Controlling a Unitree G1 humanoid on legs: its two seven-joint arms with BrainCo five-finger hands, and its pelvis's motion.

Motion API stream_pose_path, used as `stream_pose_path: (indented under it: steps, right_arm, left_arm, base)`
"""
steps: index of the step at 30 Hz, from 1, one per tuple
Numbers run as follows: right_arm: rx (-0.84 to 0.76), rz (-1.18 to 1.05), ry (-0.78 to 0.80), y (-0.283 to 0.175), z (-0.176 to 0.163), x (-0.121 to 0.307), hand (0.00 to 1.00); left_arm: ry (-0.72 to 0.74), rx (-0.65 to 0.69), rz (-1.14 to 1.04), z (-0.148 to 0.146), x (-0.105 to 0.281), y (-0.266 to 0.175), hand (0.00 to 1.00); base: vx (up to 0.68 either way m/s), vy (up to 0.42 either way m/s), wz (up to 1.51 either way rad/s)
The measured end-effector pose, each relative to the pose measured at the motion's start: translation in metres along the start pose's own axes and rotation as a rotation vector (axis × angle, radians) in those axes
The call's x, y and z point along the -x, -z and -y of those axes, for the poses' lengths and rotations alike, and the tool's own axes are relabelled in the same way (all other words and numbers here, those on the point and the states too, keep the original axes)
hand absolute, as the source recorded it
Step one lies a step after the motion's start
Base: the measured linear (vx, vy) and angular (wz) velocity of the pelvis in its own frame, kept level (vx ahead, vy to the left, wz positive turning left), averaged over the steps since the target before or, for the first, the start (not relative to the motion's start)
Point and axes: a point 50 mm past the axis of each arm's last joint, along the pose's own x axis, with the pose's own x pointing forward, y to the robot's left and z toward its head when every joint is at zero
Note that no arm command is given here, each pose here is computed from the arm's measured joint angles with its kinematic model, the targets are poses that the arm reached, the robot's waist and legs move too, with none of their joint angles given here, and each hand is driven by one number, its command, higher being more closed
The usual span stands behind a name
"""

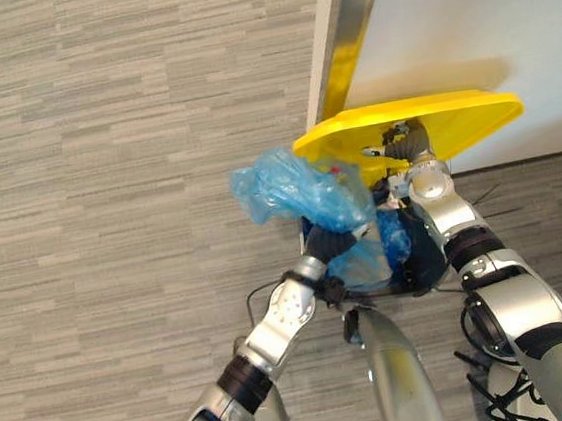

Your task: Gather rubbish on tea table into small bin, then transfer packed bag to large trash can.

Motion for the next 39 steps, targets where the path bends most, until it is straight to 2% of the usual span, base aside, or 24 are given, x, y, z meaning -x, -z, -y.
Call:
stream_pose_path:
  steps: [3,6,8,9,12,16,25,33,39]
  right_arm:
    - [0.01,0.041,0.018,-0.014,0.009,-0.007,0.0]
    - [0.0,0.13,0.02,-0.038,0.015,-0.011,0.0]
    - [0.002,0.247,0.018,-0.066,0.019,-0.011,0.0]
    - [0.006,0.274,0.021,-0.073,0.021,-0.012,0.0]
    - [0.01,0.384,0.053,-0.097,0.035,-0.01,0.0]
    - [-0.018,0.493,0.055,-0.119,0.037,-0.002,0.0]
    - [-0.121,0.544,0.002,-0.12,0.01,0.017,0.0]
    - [-0.089,0.369,-0.089,-0.054,-0.016,0.032,0.0]
    - [-0.047,0.125,-0.165,0.026,-0.031,0.062,0.0]
  left_arm:
    - [0.012,-0.01,-0.003,0.004,-0.014,0.001,1.0]
    - [-0.017,-0.089,-0.111,-0.004,-0.025,0.023,1.0]
    - [-0.076,-0.19,-0.242,-0.021,-0.024,0.045,1.0]
    - [-0.084,-0.213,-0.268,-0.026,-0.025,0.049,0.0]
    - [-0.109,-0.301,-0.357,-0.042,-0.029,0.059,0.0]
    - [-0.214,-0.311,-0.434,-0.059,-0.039,0.061,0.0]
    - [-0.26,-0.338,-0.46,-0.06,-0.033,0.064,0.0]
    - [-0.277,-0.309,-0.599,-0.058,0.013,0.098,0.0]
    - [-0.332,-0.349,-0.702,-0.082,0.066,0.117,0.0]
  base:
    - [-0.05,-0.024,-0.04]
    - [-0.05,-0.053,-0.09]
    - [0.01,-0.047,-0.29]
    - [0.01,-0.041,-0.34]
    - [0.03,-0.046,-0.06]
    - [0.08,-0.049,-0.2]
    - [0.06,-0.02,-0.03]
    - [0.03,0.022,0.11]
    - [-0.01,0.122,0.27]
